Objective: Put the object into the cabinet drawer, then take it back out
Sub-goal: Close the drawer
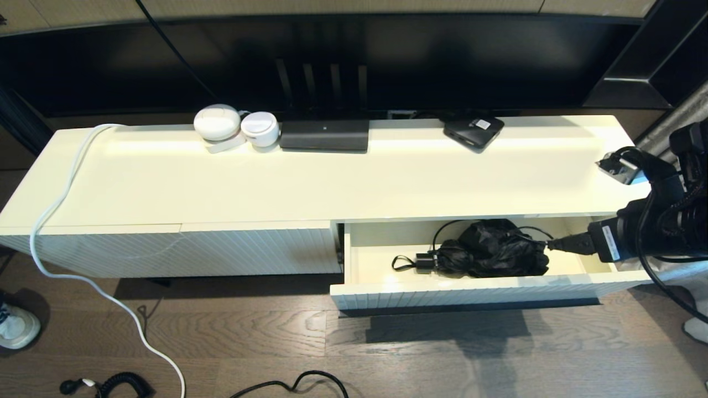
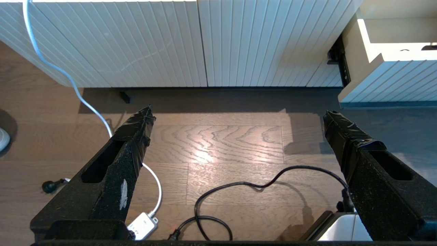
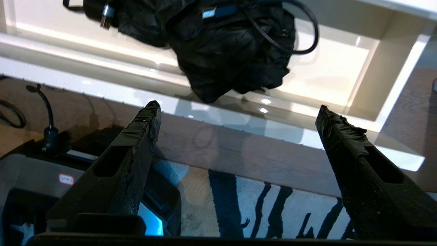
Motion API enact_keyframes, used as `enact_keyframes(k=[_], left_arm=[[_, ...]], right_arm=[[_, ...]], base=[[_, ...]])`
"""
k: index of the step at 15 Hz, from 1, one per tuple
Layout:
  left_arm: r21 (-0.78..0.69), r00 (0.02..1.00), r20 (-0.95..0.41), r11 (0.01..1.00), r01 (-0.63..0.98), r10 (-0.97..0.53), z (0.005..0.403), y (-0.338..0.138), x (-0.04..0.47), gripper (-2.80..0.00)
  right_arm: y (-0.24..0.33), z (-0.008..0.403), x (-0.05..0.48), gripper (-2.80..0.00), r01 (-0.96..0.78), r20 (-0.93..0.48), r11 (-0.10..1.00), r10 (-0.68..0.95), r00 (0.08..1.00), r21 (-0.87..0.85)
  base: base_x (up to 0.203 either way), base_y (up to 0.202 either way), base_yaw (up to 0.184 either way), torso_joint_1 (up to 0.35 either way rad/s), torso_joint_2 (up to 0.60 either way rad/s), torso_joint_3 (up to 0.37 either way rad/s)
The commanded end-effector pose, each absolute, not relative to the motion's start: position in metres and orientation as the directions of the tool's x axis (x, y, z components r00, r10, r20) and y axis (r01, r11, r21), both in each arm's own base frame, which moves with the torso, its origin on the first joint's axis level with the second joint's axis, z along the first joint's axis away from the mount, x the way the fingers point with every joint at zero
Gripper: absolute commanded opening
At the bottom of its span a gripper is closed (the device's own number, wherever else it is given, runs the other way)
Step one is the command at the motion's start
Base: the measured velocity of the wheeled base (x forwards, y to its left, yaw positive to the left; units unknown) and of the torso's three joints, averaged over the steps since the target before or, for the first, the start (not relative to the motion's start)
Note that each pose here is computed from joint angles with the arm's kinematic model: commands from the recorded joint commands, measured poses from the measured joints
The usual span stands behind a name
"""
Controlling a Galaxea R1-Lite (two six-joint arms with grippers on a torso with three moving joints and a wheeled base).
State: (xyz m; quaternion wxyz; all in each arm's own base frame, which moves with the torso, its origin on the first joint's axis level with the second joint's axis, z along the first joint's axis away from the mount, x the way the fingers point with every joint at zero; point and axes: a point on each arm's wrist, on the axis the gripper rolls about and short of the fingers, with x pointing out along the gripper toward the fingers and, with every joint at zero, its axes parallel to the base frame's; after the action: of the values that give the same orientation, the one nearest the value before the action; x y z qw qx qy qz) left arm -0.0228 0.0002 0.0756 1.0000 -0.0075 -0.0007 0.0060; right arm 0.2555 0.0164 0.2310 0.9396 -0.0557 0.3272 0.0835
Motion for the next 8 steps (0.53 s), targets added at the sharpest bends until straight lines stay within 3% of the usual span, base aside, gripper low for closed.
enact_keyframes(k=[1, 3, 4, 8], left_arm=[[-0.015, 1.000, 0.002, 1.000, -0.012, 0.012, 0.076, 0.000, -0.023, 0.00], [-0.015, 1.000, 0.002, 1.000, -0.012, 0.012, 0.076, 0.000, -0.023, 0.00], [-0.015, 1.000, 0.002, 1.000, -0.012, 0.012, 0.076, 0.000, -0.023, 0.00], [-0.015, 1.000, 0.002, 1.000, -0.012, 0.012, 0.076, 0.000, -0.023, 0.00]], right_arm=[[0.022, 0.227, 0.249, 0.00, -0.216, -0.635, 0.975, 0.139, 0.760, -0.045], [0.025, 0.223, 0.252, 0.00, -0.224, -0.643, 0.974, 0.147, 0.751, -0.039], [0.027, 0.222, 0.253, -2.80, -0.228, -0.647, 0.973, 0.149, 0.748, -0.039], [0.031, 0.215, 0.256, -2.80, -0.238, -0.668, 0.971, 0.160, 0.727, -0.026]], base=[[0.000, 0.000, 0.000, 0.000, 0.00, 0.000], [0.000, 0.000, 0.000, 0.000, 0.00, 0.000], [0.000, 0.000, 0.000, 0.000, 0.00, 0.000], [0.000, 0.000, 0.000, 0.000, 0.00, 0.000]])
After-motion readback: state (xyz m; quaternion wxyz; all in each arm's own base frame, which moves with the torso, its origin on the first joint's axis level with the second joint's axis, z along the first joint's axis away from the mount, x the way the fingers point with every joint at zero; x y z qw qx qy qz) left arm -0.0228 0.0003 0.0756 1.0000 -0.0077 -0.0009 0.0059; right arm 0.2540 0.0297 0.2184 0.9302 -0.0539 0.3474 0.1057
